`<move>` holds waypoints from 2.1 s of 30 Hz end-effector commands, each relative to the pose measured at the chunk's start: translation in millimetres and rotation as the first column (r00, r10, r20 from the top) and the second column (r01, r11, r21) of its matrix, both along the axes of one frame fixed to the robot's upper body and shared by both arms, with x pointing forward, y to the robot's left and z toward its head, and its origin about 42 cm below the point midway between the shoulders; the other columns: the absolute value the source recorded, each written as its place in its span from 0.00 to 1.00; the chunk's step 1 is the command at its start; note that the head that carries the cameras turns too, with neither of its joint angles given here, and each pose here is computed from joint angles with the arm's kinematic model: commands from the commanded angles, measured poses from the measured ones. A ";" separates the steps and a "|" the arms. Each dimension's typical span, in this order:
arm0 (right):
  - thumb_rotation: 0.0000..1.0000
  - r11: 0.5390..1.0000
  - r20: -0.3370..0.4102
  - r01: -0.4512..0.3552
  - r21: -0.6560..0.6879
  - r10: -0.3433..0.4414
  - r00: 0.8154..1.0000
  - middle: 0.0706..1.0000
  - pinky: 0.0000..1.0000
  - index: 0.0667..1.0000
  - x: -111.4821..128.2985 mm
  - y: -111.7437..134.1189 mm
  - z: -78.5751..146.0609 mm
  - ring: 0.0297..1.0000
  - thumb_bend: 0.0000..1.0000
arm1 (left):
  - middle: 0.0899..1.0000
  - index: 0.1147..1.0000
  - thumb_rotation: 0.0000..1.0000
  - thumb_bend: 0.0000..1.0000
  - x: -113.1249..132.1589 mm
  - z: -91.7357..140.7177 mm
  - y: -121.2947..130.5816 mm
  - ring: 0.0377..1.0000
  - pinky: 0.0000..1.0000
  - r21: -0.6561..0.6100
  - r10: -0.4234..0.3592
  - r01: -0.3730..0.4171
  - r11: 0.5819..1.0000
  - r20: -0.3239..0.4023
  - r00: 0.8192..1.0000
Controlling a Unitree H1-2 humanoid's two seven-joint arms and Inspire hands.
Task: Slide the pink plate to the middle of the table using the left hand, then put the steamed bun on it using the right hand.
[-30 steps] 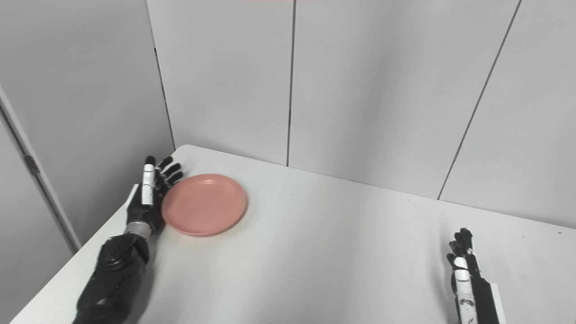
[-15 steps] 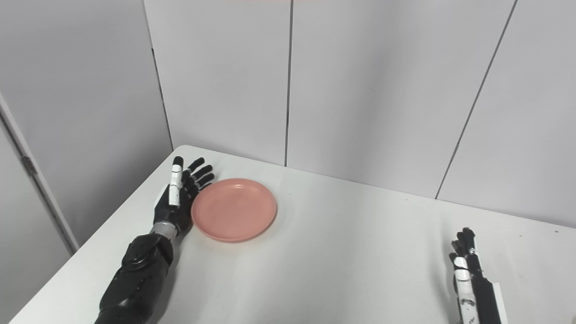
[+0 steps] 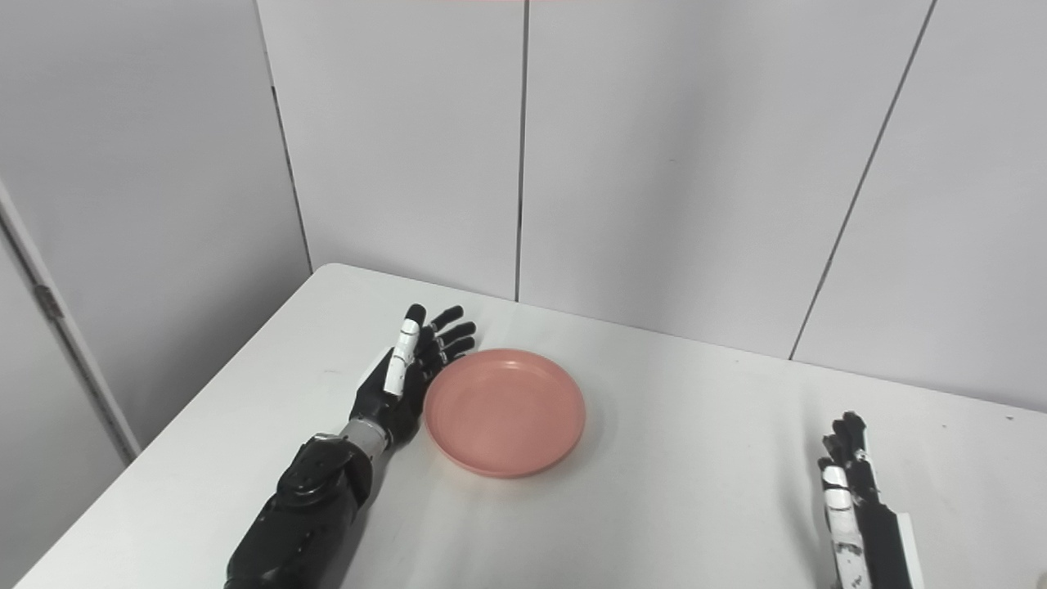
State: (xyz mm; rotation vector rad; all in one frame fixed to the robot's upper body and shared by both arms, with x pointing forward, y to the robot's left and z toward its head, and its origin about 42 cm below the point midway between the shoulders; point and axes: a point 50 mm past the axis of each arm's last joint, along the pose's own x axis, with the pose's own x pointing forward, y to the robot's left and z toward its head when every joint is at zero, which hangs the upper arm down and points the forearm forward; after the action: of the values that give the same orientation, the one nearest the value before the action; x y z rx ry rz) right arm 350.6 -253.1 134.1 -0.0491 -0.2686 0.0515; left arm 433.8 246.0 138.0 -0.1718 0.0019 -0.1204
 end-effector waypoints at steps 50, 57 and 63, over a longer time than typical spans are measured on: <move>0.87 1.000 -0.038 -0.001 0.001 0.001 0.999 1.00 1.00 1.00 -16.9 60.7 0.0 1.00 0.55 | 1.00 1.00 1.00 0.61 -76.6 -28.7 -114.3 1.00 1.00 0.181 -0.215 0.185 0.966 0.164 0.963; 0.86 0.999 -0.032 0.023 0.022 -0.023 0.999 0.99 1.00 1.00 -15.5 51.0 -0.4 0.99 0.57 | 1.00 1.00 1.00 0.64 -72.4 -30.7 -112.4 1.00 1.00 0.220 -0.188 0.145 0.965 0.192 0.963; 0.85 0.998 -0.018 0.057 -0.027 -0.058 0.998 0.98 1.00 0.99 -10.1 30.5 2.2 0.99 0.65 | 1.00 1.00 1.00 0.59 -71.6 -30.8 -112.3 1.00 1.00 0.223 -0.150 0.103 0.969 0.207 0.967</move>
State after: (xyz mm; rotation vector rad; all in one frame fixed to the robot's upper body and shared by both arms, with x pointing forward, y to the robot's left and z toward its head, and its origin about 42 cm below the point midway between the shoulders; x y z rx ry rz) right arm 340.9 -209.3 136.6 -0.0520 -0.2410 0.0215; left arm 369.1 129.2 123.8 0.0514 -0.2196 -0.2967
